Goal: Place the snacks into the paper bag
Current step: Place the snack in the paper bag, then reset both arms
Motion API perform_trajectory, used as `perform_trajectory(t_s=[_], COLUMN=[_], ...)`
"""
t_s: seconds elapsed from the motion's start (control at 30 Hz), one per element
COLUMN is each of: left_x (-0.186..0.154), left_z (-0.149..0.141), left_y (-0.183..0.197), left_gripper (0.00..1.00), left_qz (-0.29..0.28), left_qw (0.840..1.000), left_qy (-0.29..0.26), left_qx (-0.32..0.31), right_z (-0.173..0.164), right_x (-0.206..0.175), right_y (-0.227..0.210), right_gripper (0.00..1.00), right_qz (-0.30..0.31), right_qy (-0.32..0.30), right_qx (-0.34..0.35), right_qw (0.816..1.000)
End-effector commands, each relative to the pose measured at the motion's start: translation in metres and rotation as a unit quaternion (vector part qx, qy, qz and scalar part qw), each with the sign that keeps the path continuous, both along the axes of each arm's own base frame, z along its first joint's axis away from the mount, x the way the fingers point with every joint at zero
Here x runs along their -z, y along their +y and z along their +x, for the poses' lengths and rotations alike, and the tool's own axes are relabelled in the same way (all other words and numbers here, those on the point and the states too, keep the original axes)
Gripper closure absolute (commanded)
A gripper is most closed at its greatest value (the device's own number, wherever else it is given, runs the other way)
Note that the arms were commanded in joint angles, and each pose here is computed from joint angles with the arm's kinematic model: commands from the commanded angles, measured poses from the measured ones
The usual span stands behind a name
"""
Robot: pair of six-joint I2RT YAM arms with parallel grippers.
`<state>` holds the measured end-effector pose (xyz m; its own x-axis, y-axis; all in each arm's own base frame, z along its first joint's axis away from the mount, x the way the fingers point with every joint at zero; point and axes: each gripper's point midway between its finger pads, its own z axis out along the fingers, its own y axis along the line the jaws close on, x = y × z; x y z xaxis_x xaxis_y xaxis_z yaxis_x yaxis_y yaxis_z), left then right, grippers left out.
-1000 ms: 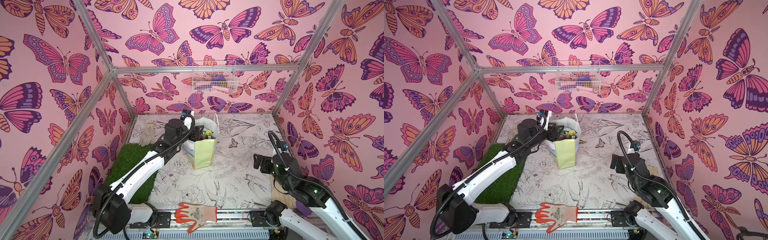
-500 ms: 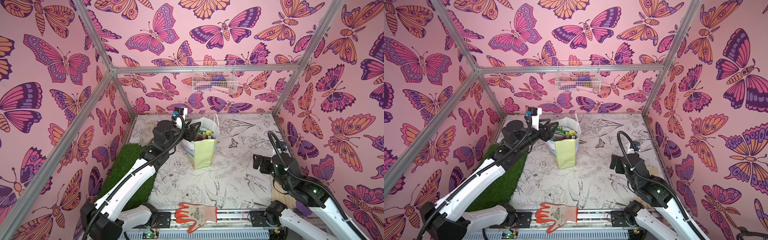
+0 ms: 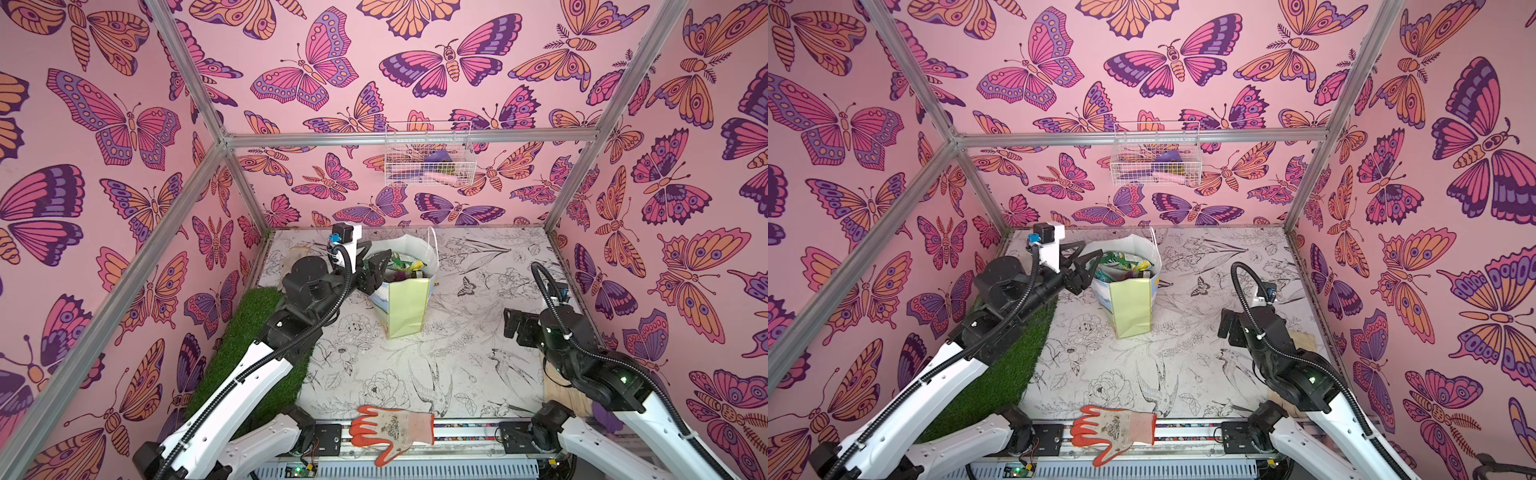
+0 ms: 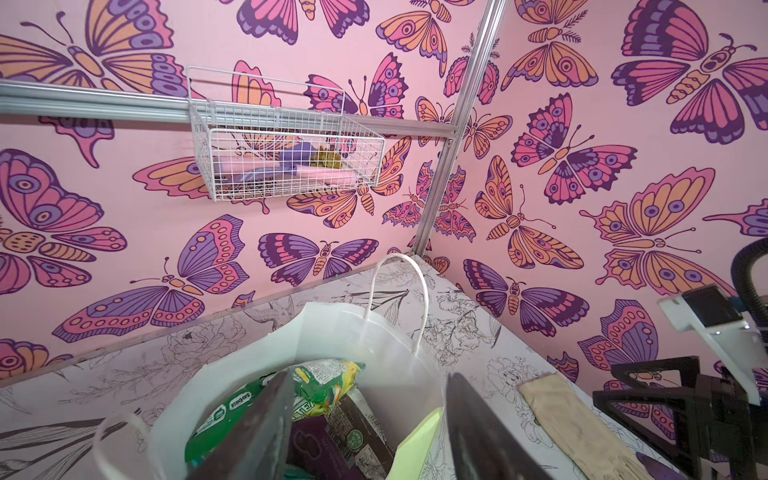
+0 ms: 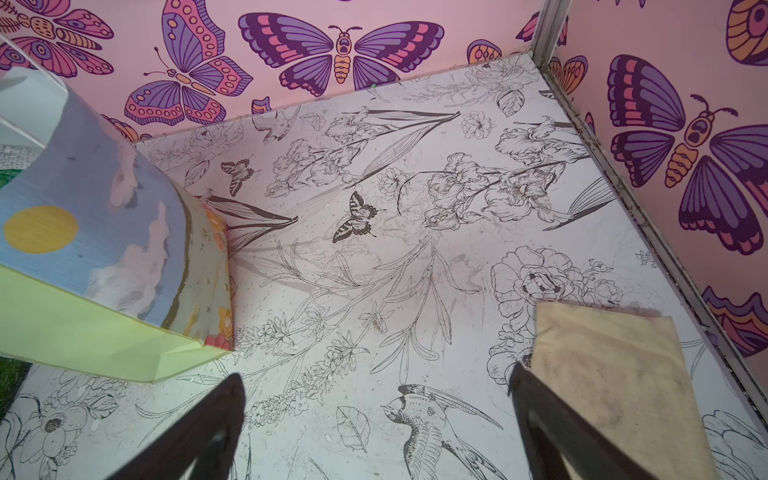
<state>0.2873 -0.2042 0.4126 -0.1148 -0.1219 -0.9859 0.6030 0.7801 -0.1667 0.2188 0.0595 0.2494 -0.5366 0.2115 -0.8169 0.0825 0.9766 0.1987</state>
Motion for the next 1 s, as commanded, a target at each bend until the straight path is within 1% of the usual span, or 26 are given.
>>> perform_trajectory(t_s=[0.0, 0.17, 0.33, 0.53, 0.63, 0.97], left_x=[-0.001, -0.01, -0.006, 0.007, 0.014, 0.052], left_z=[-0.009, -0.025, -0.035, -0.043, -0.046, -0.047], left_y=[0.011, 0.028, 0.047, 0.068, 0.077, 0.097], left_gripper=[0.4, 0.4, 0.4, 0.4, 0.4, 0.4], left_qz=[0.019, 0.023, 0.033, 0.04, 0.042, 0.071], left_qw=[1.0, 0.999, 0.997, 0.993, 0.991, 0.983], left_qy=[-0.013, -0.032, -0.039, -0.037, -0.035, -0.011], left_qx=[-0.018, -0.037, -0.066, -0.104, -0.122, -0.166], right_z=[0.003, 0.004, 0.005, 0.003, 0.003, 0.006], right_x=[-0.002, -0.002, -0.003, -0.004, -0.002, 0.004], right_y=[-0.002, -0.001, 0.001, -0.001, -0.003, 0.0], right_gripper=[0.01, 0.01, 0.01, 0.01, 0.01, 0.01], right_qz=[0.002, 0.002, 0.008, 0.014, 0.011, 0.008], right_qy=[-0.011, -0.015, -0.035, -0.059, -0.058, -0.056], right_qx=[0.007, 0.006, -0.003, -0.007, -0.004, -0.006], right_qw=[1.0, 1.0, 0.999, 0.998, 0.998, 0.998])
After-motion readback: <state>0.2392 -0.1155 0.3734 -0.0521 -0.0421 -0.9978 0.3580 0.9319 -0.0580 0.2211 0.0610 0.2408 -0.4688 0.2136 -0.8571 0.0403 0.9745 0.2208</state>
